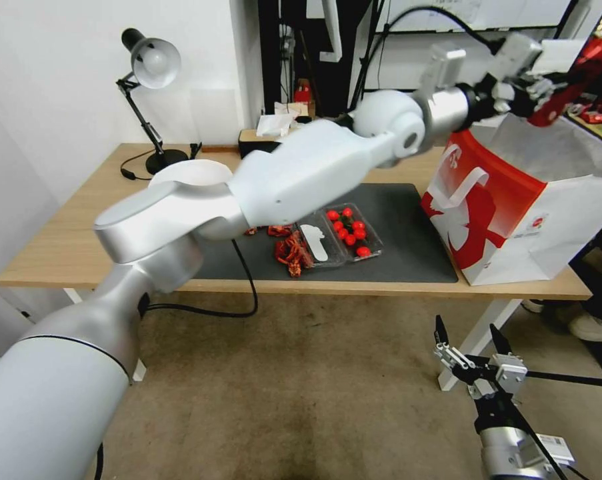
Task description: Pick up the trash from the table and place it into the takeout bag.
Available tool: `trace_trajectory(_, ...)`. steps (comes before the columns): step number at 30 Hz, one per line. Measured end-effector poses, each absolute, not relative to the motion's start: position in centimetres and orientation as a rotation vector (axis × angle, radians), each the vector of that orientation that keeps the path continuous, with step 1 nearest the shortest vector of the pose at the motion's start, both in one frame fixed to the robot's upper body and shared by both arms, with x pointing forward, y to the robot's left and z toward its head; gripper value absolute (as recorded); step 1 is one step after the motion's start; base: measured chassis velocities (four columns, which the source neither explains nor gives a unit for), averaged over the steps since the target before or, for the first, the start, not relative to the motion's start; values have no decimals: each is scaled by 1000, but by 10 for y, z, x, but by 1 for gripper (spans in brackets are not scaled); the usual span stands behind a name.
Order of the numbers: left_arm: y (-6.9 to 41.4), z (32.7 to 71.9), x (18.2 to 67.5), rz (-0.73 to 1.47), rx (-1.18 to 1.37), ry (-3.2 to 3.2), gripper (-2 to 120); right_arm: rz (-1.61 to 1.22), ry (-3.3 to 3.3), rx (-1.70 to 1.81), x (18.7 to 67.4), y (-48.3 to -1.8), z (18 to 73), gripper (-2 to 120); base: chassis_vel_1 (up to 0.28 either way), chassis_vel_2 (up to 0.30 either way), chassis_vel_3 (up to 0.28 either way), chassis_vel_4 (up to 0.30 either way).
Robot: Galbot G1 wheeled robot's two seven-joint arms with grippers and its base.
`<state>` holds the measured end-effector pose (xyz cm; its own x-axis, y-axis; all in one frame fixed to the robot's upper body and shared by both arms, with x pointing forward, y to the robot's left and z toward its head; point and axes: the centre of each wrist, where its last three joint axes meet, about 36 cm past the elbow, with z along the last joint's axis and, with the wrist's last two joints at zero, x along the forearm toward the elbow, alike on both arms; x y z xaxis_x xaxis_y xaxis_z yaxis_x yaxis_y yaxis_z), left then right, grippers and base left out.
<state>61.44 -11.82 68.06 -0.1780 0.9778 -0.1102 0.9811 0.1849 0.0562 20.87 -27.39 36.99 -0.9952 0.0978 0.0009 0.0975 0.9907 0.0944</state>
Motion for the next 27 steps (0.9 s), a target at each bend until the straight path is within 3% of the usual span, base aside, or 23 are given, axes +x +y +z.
trace_trajectory(10,-124,658,608,96,1886,2409,0,142,3131,155,211,-276,368,100,0,0,0,0)
trace_trajectory(13,-123,660,608,101,1884,2413,7,141,3133,158,210,-276,367,100,0,0,0,0)
trace_trajectory(16,-122,666,605,96,1876,2415,25,144,3130,156,211,-276,366,100,0,0,0,0)
trace_trajectory(22,-114,668,603,69,1808,2460,43,150,3127,141,213,-273,366,100,0,0,0,0)
trace_trajectory(24,-101,670,599,37,1727,2507,56,152,3125,135,214,-273,366,100,0,0,0,0)
trace_trajectory(26,-95,671,597,22,1693,2525,57,153,3126,133,214,-272,366,100,0,0,0,0)
trace_trajectory(27,-82,669,591,-2,1605,2574,66,156,3128,130,215,-271,366,100,0,0,0,0)
